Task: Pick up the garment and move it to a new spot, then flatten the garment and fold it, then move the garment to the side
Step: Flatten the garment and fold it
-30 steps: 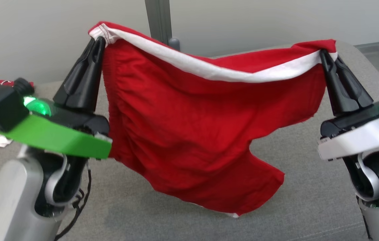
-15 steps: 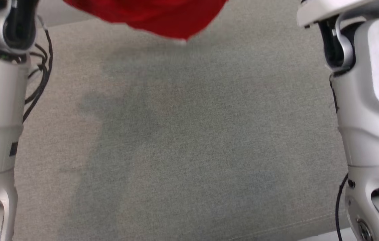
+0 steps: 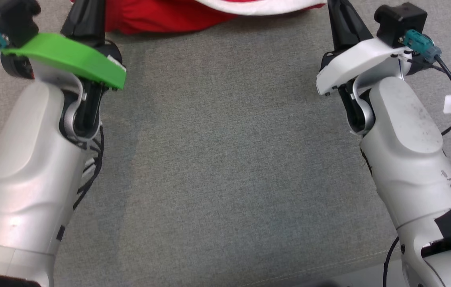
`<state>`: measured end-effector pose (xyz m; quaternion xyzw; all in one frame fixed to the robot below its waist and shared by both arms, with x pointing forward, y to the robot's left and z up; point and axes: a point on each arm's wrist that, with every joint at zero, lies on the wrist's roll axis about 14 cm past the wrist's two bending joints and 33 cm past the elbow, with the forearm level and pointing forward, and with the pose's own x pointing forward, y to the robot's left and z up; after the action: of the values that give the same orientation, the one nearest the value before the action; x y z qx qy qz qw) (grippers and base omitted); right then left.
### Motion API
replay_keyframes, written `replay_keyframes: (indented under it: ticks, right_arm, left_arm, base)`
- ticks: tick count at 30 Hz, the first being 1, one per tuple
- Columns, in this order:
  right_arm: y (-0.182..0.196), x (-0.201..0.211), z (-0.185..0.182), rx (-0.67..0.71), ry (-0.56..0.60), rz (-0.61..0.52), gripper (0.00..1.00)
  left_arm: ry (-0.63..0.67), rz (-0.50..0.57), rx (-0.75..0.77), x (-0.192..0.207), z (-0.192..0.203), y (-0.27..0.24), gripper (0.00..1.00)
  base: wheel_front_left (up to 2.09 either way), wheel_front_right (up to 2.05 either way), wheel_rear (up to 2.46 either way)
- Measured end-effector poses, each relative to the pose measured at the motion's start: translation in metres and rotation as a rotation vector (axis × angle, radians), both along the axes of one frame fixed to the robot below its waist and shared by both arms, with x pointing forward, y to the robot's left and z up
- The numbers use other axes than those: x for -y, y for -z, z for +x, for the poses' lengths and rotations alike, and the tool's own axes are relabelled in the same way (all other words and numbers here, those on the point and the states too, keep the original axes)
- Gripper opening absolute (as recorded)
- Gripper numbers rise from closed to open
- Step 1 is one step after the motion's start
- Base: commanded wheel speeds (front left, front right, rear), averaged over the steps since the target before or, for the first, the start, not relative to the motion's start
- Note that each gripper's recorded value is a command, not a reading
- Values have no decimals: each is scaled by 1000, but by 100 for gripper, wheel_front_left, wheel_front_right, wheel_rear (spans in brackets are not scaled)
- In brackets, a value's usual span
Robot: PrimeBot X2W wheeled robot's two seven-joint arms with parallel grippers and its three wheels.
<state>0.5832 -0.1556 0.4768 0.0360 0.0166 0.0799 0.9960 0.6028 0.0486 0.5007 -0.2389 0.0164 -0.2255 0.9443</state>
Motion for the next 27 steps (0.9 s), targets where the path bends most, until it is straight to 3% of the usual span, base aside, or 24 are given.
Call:
replay_keyframes:
  ticks: [10, 18, 27]
  right_arm:
    - [-13, 14, -50, 61, 28, 59, 0]
    - [-24, 22, -122, 88, 31, 60, 0]
    - [-55, 33, -207, 105, 97, 60, 0]
  left_arm:
    - [17, -127, -1, -5, -71, -5, 0]
    - [67, -195, 41, 4, -151, -35, 0]
    - [16, -263, 39, -3, -231, -66, 0]
  base:
    - [0, 0, 0]
    - [0, 0, 0]
    - [0, 0, 0]
